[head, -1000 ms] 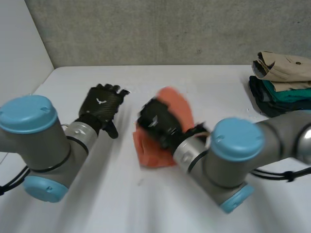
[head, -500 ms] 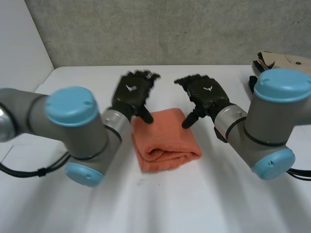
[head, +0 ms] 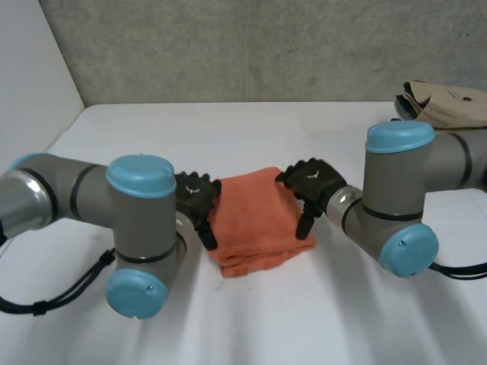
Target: Fold the laundry.
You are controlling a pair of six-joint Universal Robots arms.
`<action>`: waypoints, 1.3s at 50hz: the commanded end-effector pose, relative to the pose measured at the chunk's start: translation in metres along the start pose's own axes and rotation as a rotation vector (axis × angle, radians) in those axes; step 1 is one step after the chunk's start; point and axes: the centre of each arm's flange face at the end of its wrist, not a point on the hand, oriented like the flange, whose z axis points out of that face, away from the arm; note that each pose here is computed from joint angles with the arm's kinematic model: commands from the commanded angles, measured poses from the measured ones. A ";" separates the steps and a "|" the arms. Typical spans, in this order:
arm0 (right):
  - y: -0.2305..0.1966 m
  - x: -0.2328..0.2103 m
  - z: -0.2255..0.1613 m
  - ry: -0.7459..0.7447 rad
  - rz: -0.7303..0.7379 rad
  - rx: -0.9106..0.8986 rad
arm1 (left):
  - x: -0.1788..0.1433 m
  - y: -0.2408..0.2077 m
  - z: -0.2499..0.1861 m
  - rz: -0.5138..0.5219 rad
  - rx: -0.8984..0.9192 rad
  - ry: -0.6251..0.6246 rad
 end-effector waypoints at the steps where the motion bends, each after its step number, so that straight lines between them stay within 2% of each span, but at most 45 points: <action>1: -0.012 -0.009 -0.024 0.050 -0.079 0.145 | -0.010 -0.053 -0.007 0.000 0.197 0.098; 9: 0.016 -0.059 -0.056 -0.046 -0.184 0.192 | -0.008 -0.108 -0.020 -0.013 0.421 0.360; 14: 0.033 -0.073 -0.056 -0.079 -0.192 0.189 | 0.000 -0.119 -0.029 -0.063 0.453 0.535; 18: 0.044 -0.077 -0.043 -0.076 -0.201 0.193 | 0.004 -0.120 -0.033 -0.075 0.457 0.585; 29: 0.041 -0.074 -0.010 -0.012 -0.219 0.333 | 0.005 -0.119 -0.033 -0.076 0.452 0.586; 49: 0.021 -0.064 0.020 0.011 -0.218 0.418 | -0.002 -0.120 -0.029 -0.075 0.461 0.565; 54: -0.001 -0.056 0.021 0.046 -0.206 0.486 | -0.010 -0.128 -0.033 -0.072 0.484 0.546; 58: -0.027 -0.042 0.026 0.083 -0.186 0.563 | -0.028 -0.140 -0.038 -0.070 0.523 0.504; 65: -0.069 0.006 0.032 0.185 -0.142 0.686 | -0.048 -0.156 -0.044 -0.067 0.571 0.453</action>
